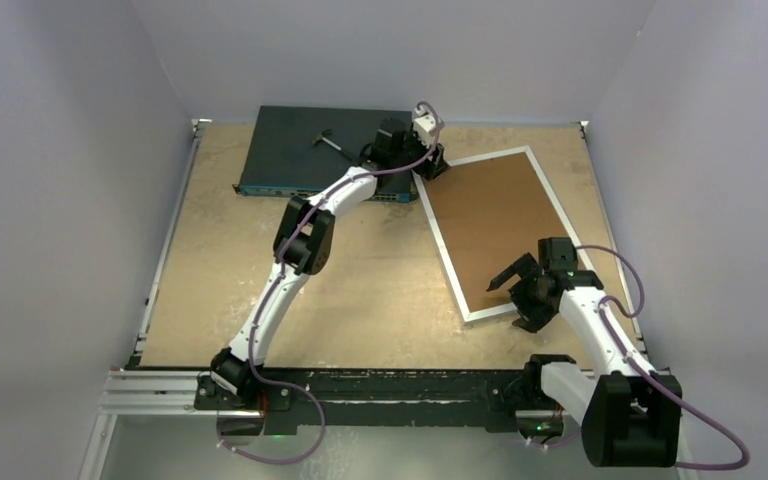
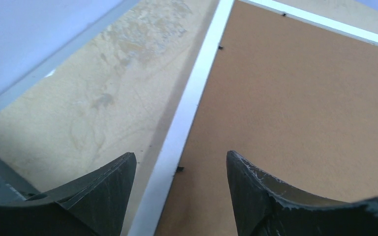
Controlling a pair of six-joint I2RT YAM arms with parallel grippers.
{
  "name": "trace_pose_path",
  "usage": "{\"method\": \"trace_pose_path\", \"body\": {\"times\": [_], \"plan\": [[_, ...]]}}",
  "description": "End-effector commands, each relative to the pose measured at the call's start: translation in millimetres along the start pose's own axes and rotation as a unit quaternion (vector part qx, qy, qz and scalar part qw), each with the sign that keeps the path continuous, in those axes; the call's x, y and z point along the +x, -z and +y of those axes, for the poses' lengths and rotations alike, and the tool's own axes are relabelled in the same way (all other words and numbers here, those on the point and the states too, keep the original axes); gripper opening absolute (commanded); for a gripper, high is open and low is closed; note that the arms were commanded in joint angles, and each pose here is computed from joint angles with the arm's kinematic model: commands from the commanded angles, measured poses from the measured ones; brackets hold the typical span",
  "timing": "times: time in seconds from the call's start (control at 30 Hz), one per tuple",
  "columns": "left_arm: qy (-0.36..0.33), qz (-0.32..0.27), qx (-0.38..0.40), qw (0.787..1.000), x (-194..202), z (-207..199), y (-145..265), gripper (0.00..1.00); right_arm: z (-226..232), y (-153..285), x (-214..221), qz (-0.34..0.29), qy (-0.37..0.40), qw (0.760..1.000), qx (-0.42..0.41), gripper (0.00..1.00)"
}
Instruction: Put the photo into the frame
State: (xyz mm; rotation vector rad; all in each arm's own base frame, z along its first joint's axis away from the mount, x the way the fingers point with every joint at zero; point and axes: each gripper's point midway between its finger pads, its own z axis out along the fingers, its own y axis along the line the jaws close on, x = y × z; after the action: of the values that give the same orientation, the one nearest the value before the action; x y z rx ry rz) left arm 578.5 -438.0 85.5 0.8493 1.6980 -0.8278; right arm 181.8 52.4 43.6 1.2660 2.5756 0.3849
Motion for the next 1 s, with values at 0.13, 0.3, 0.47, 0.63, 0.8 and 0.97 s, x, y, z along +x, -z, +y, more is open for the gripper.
{"method": "trace_pose_path", "body": {"times": [0.13,0.3,0.47,0.63,0.8,0.97], "plan": [[-0.008,-0.007,-0.111,0.994,3,42,-1,0.57,22,-14,-15,-0.020,-0.050,0.998,-0.035,0.99],[-0.051,0.019,-0.216,0.975,20,66,8,0.50,22,-13,-21,-0.034,-0.062,0.997,-0.030,0.99],[-0.073,0.035,-0.223,0.972,30,65,6,0.50,14,-19,-17,-0.032,-0.070,0.997,-0.017,0.99],[-0.089,0.077,-0.176,0.977,53,44,-4,0.49,15,-16,-34,-0.065,-0.079,0.995,-0.014,0.99],[-0.092,0.115,-0.110,0.983,74,22,-4,0.47,29,-11,-67,-0.103,-0.085,0.991,-0.033,0.99],[-0.101,0.156,-0.061,0.981,94,8,1,0.45,26,-5,-112,-0.149,-0.098,0.984,-0.020,0.99]]}}
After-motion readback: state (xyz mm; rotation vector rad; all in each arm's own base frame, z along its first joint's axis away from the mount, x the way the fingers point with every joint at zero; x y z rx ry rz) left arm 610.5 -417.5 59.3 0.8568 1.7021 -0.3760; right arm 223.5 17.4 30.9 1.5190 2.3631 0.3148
